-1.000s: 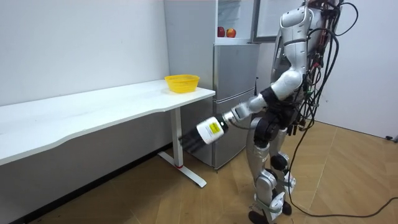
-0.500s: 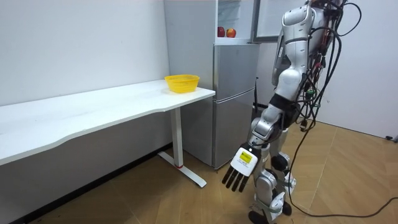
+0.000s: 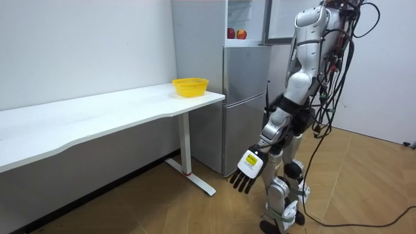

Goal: Retrieve from the upper fridge

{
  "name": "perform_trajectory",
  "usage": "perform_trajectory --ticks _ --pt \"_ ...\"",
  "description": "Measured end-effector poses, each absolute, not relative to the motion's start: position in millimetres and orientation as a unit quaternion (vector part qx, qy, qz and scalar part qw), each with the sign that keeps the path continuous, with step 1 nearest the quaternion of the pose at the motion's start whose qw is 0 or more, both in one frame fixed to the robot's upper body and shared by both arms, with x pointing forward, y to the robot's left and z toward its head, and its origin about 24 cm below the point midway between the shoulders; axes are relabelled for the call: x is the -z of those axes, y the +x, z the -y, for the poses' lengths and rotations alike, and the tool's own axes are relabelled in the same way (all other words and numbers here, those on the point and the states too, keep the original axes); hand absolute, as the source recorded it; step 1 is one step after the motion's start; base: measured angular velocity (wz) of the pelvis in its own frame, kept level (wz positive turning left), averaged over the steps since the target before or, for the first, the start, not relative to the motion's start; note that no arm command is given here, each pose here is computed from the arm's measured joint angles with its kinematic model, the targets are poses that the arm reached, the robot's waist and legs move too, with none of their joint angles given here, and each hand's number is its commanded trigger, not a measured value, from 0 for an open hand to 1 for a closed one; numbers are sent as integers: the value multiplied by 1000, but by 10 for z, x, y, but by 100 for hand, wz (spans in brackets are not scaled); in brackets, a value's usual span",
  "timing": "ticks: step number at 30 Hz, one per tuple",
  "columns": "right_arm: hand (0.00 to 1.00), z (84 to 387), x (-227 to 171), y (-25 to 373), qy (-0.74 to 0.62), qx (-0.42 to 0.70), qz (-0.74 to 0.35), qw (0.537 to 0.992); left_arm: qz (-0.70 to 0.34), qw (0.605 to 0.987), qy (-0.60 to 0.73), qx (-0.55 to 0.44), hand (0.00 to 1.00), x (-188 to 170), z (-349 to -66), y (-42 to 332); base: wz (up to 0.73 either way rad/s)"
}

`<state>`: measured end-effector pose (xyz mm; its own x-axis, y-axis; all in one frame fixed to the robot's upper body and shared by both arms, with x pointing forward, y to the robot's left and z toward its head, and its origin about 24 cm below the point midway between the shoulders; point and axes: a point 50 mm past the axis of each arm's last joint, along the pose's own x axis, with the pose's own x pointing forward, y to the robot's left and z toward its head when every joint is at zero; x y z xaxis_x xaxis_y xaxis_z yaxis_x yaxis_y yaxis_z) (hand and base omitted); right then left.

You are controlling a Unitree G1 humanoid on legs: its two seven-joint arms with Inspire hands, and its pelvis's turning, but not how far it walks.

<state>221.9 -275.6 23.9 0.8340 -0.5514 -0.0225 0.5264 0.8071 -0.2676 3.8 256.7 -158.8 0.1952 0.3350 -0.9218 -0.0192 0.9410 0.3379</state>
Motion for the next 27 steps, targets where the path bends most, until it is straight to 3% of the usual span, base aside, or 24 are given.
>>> perform_trajectory --ticks 5,17,27 --pt "0 2748 -722 2255 -115 319 70 938 -635 753 148 -91 0 1585 -2581 -53 5" --pt "0 2677 -1383 2415 -129 302 204 922 -641 747 162 -66 0 1579 -2614 -49 0" --pt "0 2614 -1618 2534 -143 283 249 915 -649 741 159 -58 0 1596 -2586 -80 4"
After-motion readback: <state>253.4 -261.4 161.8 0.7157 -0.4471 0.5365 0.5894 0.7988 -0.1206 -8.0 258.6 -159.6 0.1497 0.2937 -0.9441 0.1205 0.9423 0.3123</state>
